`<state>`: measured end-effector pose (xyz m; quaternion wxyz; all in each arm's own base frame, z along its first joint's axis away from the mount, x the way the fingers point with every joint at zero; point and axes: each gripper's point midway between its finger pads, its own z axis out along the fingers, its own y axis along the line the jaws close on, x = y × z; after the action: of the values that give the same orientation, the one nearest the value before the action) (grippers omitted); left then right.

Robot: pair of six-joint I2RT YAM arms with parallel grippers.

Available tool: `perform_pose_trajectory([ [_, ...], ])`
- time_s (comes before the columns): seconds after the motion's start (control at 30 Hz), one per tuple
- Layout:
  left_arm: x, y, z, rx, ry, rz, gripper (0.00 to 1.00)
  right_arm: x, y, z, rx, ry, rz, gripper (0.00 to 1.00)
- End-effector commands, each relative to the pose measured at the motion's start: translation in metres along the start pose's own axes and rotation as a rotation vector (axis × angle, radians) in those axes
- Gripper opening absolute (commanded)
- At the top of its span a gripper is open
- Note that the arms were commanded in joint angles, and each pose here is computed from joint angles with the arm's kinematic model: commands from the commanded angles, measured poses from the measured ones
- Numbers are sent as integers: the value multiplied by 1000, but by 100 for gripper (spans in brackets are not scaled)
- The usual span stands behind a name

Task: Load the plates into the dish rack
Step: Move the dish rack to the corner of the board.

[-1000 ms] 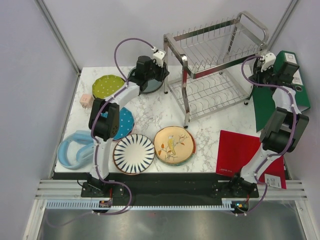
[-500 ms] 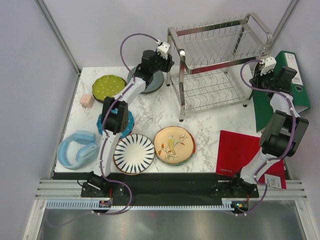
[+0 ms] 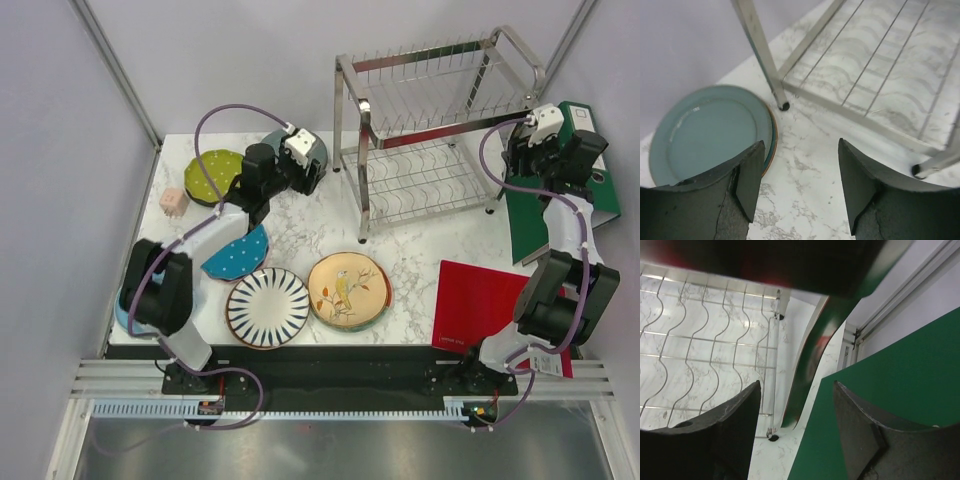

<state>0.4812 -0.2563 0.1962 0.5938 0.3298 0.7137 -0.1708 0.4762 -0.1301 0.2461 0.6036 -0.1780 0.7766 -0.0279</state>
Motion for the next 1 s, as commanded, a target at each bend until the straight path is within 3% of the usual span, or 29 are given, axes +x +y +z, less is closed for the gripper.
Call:
perform_pose_trajectory([
  [0.0,-98,-61,-51,108,-240,34,67,-11,-1,-1,14,-48,14,66],
  [0.1,-102,-100,-54,187,-238,12,67,-6,-10,5,42,-54,77,65],
  [0.27,-122,-127,-42,239,-250,-21,67,-6,-18,12,45,-67,116,62],
  [0.47,-115,-124,-9,191,-220,-27,67,0,-18,20,20,-79,124,54],
  [0.67,-111,-125,21,212,-212,23,65,0,-18,22,19,-89,121,53],
  [0.8,-122,-114,40,169,-208,62,59,2,-21,25,26,-85,111,43],
  [0.97,-120,-100,59,117,-185,73,55,5,-28,29,52,-78,125,37],
])
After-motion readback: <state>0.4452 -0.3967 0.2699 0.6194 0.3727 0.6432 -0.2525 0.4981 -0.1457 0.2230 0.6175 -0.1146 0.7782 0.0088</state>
